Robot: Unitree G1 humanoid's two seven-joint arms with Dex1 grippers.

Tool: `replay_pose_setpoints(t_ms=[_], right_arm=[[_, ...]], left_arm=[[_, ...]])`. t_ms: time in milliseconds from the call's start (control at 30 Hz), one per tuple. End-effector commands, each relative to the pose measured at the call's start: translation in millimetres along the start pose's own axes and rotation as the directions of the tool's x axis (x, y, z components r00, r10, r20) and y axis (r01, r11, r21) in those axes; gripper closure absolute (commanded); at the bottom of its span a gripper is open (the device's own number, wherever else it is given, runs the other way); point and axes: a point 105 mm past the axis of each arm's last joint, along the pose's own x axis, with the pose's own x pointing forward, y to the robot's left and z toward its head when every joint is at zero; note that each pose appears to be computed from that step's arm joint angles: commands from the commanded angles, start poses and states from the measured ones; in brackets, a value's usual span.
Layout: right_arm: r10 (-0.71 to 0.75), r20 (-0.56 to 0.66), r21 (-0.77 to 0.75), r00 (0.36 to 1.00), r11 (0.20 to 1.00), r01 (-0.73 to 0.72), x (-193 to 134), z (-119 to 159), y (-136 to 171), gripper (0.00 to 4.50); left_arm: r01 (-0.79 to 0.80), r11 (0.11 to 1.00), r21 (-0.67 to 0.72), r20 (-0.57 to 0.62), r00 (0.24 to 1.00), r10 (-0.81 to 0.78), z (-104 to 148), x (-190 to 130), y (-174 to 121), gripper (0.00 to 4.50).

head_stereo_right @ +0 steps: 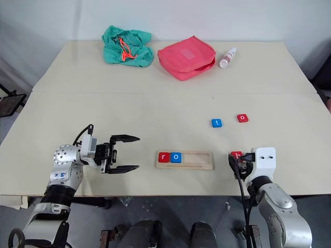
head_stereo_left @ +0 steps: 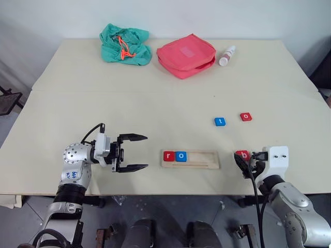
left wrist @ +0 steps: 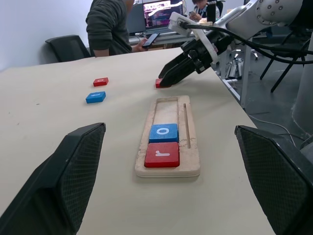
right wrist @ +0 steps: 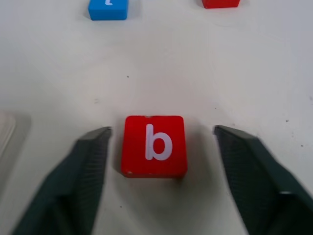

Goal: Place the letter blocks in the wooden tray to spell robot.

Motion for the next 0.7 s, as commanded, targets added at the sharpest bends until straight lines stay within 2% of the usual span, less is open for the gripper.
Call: replay_pose_setpoints(t_ms=[33, 133, 200, 333, 467, 700], right_arm=[[0.007, 0.063, -0.023, 0.998, 1.000, -0.005, -5, 18, -4, 0.01], [0.054, 0.076, -0.048, 0.996, 0.998, -0.050, -8, 24, -5, 0.01], [0.161, 0.073, -0.101, 0.984, 0.983, -0.153, -11, 33, -2, 0.01], [0.359, -0.026, -0.241, 0.933, 0.903, -0.354, -18, 40, 0, 0.01], [0.454, -0.159, -0.372, 0.877, 0.795, -0.479, -16, 45, -12, 0.01], [0.527, -0.444, -0.499, 0.725, 0.527, -0.688, -2, 38, -29, 0.01]], left_arm=[[0.041, 0.999, 0.032, 0.012, 0.999, -0.041, 8, -2, -4, 0.00], [0.038, 0.999, 0.033, 0.013, 0.999, -0.039, 9, -2, -5, 0.00], [0.036, 0.999, 0.032, 0.017, 0.999, -0.036, 10, -3, -6, 0.00], [0.038, 0.999, 0.027, 0.015, 0.999, -0.038, 12, -5, -12, 0.00], [0.031, 0.999, 0.024, 0.012, 0.999, -0.031, 12, -8, -17, 0.00], [0.018, 0.999, 0.029, -0.004, 1.000, -0.018, 12, -11, -23, 0.00]])
